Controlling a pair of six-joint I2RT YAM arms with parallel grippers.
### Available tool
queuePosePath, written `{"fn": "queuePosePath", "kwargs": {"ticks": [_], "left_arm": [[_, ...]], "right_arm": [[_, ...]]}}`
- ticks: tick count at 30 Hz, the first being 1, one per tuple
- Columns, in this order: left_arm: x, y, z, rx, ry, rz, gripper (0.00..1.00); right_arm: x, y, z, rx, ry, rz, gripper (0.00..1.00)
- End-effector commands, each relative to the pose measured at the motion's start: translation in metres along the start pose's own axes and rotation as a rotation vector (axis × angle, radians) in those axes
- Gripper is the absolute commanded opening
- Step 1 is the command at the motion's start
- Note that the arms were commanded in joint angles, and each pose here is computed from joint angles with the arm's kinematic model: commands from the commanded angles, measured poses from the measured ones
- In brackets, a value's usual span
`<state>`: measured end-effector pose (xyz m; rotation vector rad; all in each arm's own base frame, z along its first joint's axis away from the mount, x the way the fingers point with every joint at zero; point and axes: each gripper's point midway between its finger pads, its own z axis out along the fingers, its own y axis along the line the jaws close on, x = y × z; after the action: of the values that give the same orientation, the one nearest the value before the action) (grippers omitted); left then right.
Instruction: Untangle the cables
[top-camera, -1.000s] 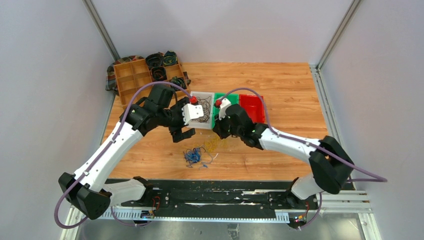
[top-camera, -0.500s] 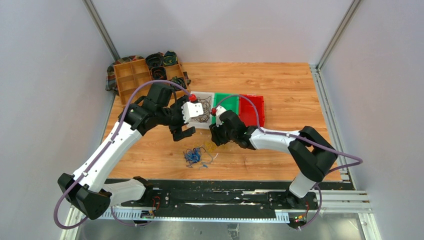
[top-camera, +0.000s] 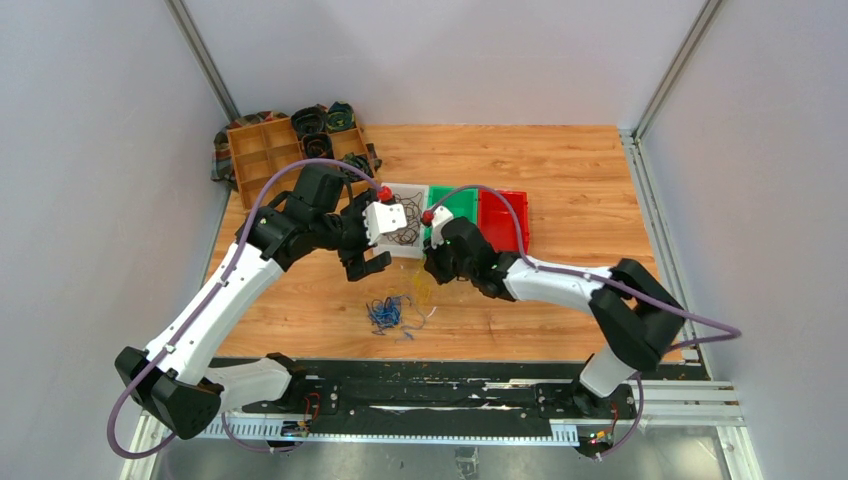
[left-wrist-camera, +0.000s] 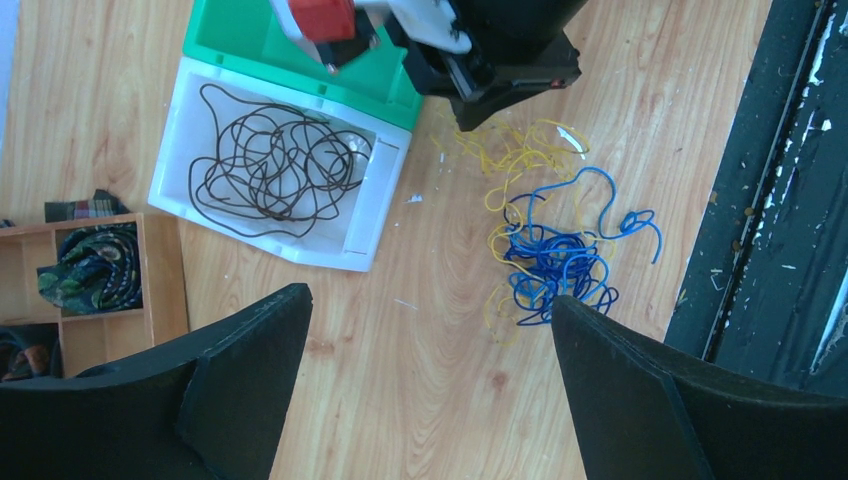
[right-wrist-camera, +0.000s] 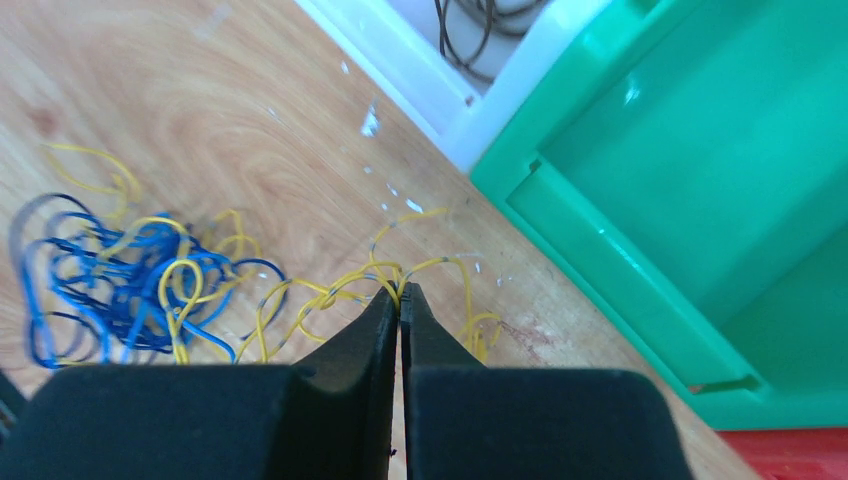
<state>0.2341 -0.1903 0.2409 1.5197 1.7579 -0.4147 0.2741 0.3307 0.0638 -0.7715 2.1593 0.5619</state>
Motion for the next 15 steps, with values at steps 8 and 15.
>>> {"fn": "queuePosePath", "kwargs": {"ticks": [8,15], "left_arm": [[-0.017,-0.001,0.003,0.021,-0.084,-0.039,0.91],[-0.039,0.002,0.001,0.021,-0.157,-0.145,0.86]], "right_arm": [[-0.083,0.045,-0.074,-0.136,-0.282,0.031,0.01],[-0.106,0.070,-0.101,-0.166,-0.378,0.028,0.01]]}}
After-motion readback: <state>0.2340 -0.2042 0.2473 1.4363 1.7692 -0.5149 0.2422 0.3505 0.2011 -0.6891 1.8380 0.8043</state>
